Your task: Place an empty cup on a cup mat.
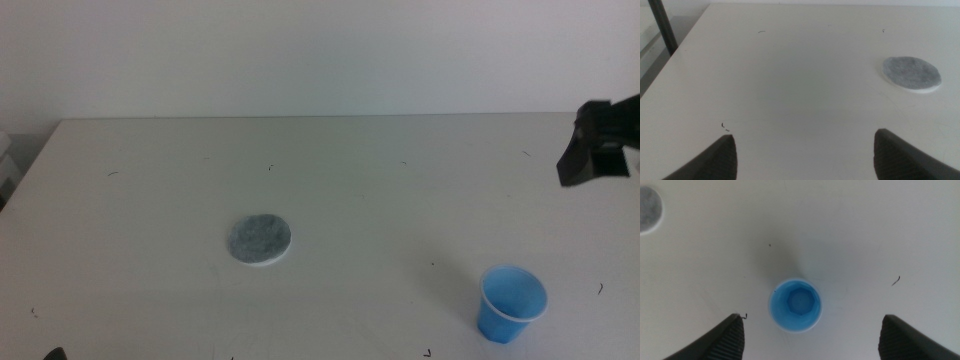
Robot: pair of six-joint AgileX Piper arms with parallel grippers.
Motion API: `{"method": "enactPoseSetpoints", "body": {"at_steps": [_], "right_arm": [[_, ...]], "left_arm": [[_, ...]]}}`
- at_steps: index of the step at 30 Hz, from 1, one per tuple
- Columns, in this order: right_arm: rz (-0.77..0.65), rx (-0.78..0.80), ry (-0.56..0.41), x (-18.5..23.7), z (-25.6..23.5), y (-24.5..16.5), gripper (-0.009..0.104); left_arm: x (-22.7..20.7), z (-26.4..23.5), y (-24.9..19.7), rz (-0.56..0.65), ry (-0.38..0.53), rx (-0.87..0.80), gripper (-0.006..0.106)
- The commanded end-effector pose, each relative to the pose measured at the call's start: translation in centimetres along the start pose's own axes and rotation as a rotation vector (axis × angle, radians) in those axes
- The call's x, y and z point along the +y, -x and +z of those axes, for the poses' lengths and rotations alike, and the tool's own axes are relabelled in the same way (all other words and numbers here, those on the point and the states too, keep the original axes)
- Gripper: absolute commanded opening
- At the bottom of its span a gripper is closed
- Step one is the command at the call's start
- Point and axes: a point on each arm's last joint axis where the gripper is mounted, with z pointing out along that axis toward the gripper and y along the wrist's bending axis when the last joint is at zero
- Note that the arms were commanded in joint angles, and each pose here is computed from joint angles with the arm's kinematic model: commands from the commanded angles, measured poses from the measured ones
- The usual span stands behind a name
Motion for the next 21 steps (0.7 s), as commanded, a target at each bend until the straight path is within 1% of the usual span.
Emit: {"method": "enactPoseSetpoints", "body": {"at_steps": [1,8,16,21], "right_arm": [[0.008,0.022,-0.037,0.0,-0.2,-0.6,0.082],[0.070,0.110,-0.058,0.0,3.8,-1.7,0.082],[0.075,0.218,-0.075,-0.2,8.8,-3.1,0.082],[0.084,0.202,-0.075,-0.3,11.3,-3.5,0.082]], "left_arm": [[-0.1,-0.2,0.8,-0.011,-0.011,-0.084,0.105],[-0.1,-0.2,0.8,-0.011,-0.011,-0.084,0.105],[-0.1,-0.2,0.8,-0.011,-0.011,-0.084,0.105],[-0.1,-0.2,0.8,-0.011,-0.011,-0.084,0.105]]}}
